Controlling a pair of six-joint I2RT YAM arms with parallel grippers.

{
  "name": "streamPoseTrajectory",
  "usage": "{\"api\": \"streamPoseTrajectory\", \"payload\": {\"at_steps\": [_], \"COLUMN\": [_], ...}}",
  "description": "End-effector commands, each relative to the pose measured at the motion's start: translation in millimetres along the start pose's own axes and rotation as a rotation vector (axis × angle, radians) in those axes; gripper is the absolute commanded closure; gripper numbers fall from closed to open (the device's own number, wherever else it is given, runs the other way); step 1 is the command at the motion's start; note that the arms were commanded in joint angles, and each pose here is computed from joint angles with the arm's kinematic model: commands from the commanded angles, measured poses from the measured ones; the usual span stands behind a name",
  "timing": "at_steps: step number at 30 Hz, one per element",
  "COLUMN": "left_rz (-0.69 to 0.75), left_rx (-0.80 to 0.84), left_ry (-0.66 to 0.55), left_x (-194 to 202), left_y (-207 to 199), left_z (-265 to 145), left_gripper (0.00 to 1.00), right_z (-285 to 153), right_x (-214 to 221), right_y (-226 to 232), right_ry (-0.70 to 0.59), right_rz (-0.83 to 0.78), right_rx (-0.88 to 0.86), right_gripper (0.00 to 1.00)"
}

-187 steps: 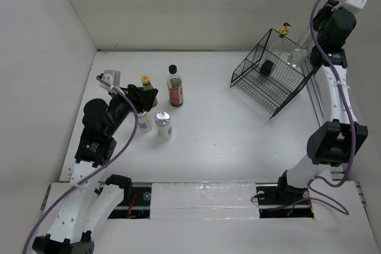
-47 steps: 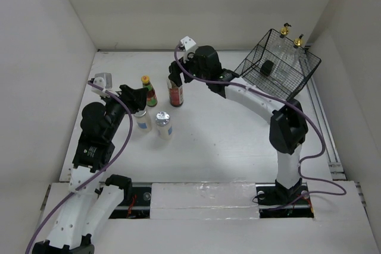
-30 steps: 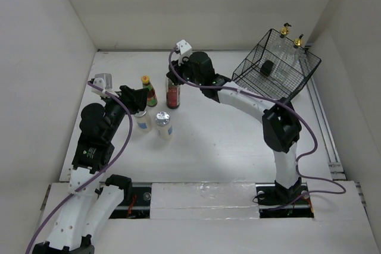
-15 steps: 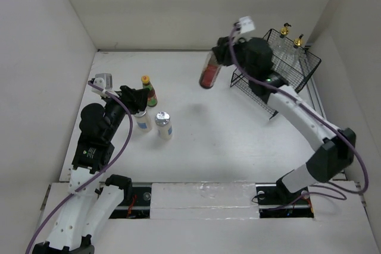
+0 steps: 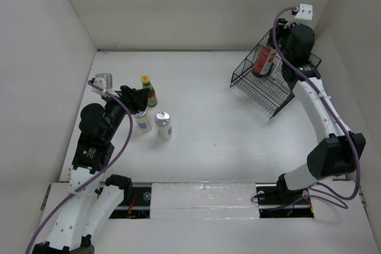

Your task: Organize the condiment bottles

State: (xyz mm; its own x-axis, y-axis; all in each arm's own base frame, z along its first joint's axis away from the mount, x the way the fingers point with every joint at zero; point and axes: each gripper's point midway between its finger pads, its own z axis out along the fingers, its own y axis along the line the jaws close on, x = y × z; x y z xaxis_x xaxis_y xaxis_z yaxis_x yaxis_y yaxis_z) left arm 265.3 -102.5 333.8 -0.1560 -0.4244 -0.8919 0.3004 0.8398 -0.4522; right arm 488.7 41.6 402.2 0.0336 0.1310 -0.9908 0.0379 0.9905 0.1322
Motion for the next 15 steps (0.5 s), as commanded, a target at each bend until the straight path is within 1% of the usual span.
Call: {"api": "streamPoseTrajectory", "payload": {"at_steps": [1, 2, 4, 10, 15], "left_rz": [-0.003, -0.004, -0.004, -0.004, -0.006], "left_rx": [0.036, 0.032, 0.032, 0.032, 0.027], "left_ry": [-0.048, -0.040, -0.040, -0.040, -0.030], "left_x": [-12.7, -10.7, -10.7, -10.7, -8.3], "left_y": [-8.5, -7.2, -7.2, -7.2, -5.6], "left_z": [-1.4, 0.7, 0.7, 0.7, 3.2], "left_gripper": [0.44, 0.44, 0.44, 0.44, 0.44], "right_z": [-4.3, -4.9, -1.2, 4.4, 3.4], "right_x": [-91.3, -97.2, -93.6, -97.1, -117.1], "right_y": [-7.2, -12.6, -17.8, -25.2, -27.2], "right_ry": [-0.257, -0.270, -0.262, -0.293, -0.344], "right_rz": [0.039, 0.039, 0.036, 0.041, 0.048], "right_rx": [0.024, 0.035, 0.046, 0.072, 0.074], "right_gripper": [0.81, 0.81, 0.81, 0.81, 0.82]}}
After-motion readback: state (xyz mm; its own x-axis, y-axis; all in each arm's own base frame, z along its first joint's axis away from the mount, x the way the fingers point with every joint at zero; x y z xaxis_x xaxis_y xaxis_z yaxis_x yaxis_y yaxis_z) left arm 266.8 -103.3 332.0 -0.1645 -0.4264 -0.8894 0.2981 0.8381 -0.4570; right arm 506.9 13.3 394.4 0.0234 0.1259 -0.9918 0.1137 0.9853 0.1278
